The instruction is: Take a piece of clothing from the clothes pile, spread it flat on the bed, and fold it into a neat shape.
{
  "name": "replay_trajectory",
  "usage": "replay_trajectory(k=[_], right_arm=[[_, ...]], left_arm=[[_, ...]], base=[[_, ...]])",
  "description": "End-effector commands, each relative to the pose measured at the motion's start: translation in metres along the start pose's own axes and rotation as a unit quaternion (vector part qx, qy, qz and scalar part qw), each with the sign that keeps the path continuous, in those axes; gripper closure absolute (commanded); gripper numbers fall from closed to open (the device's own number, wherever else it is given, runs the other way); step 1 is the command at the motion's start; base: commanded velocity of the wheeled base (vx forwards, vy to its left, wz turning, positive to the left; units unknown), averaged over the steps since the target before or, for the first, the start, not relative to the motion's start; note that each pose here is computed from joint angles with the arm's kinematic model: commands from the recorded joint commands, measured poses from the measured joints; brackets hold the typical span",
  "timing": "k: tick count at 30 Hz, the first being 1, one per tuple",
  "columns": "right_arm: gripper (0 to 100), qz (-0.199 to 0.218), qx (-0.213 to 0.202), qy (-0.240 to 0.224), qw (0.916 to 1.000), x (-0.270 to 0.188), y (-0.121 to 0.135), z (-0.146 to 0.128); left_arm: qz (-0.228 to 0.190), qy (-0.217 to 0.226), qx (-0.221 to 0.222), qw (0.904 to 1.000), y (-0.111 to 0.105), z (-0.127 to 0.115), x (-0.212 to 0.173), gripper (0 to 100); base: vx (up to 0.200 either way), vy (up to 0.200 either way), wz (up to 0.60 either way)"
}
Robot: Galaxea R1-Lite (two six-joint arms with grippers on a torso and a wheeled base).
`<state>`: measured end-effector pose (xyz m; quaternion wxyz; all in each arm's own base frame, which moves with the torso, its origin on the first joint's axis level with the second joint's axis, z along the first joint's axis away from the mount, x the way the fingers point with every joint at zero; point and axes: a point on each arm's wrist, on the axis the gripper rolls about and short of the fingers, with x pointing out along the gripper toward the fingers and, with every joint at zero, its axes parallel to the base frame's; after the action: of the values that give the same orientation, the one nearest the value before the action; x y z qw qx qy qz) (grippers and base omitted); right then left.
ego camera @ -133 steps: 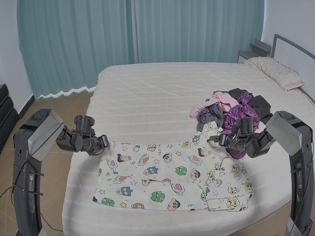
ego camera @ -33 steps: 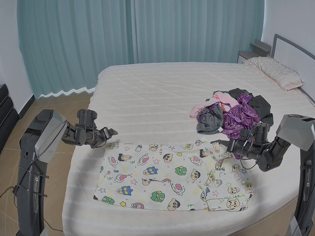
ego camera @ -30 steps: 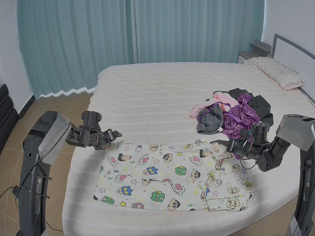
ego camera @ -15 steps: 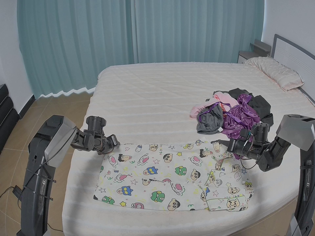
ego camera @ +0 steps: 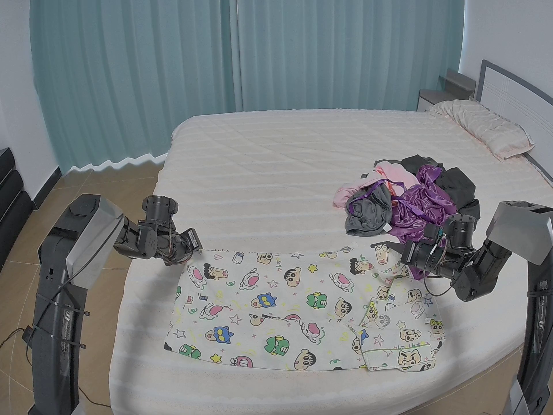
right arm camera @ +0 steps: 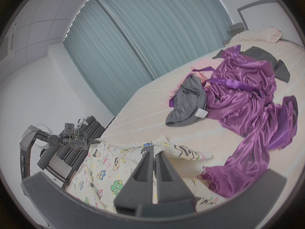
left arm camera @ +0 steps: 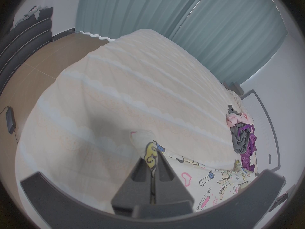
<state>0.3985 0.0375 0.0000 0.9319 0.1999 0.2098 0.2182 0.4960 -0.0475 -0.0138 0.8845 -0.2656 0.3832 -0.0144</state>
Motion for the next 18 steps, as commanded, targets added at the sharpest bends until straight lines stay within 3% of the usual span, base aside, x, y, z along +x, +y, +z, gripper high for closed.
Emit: replay_trajectory(k=[1,10,18], right_arm=[[100,-0.004,0.002,-0.007,1.0,-0.004,-0.002,-0.001],[100,-0.003,0.015,-0.022,0.9996,-0.012,-0.001,0.001],[100,0.002,0.016,-0.022,0.9996,-0.026,0.005,0.0]], left_arm=[[-0.003,-0.01,-0.002,0.9999,-0.004,0.009,-0.018,100],[-0.014,-0.035,0.001,0.9993,-0.005,0.012,-0.036,100],[-0.014,-0.027,-0.001,0.9995,-0.006,0.008,-0.056,100]], base=[[0.0,0.0,0.0],[0.0,0.0,0.0],[0.0,0.0,0.0]])
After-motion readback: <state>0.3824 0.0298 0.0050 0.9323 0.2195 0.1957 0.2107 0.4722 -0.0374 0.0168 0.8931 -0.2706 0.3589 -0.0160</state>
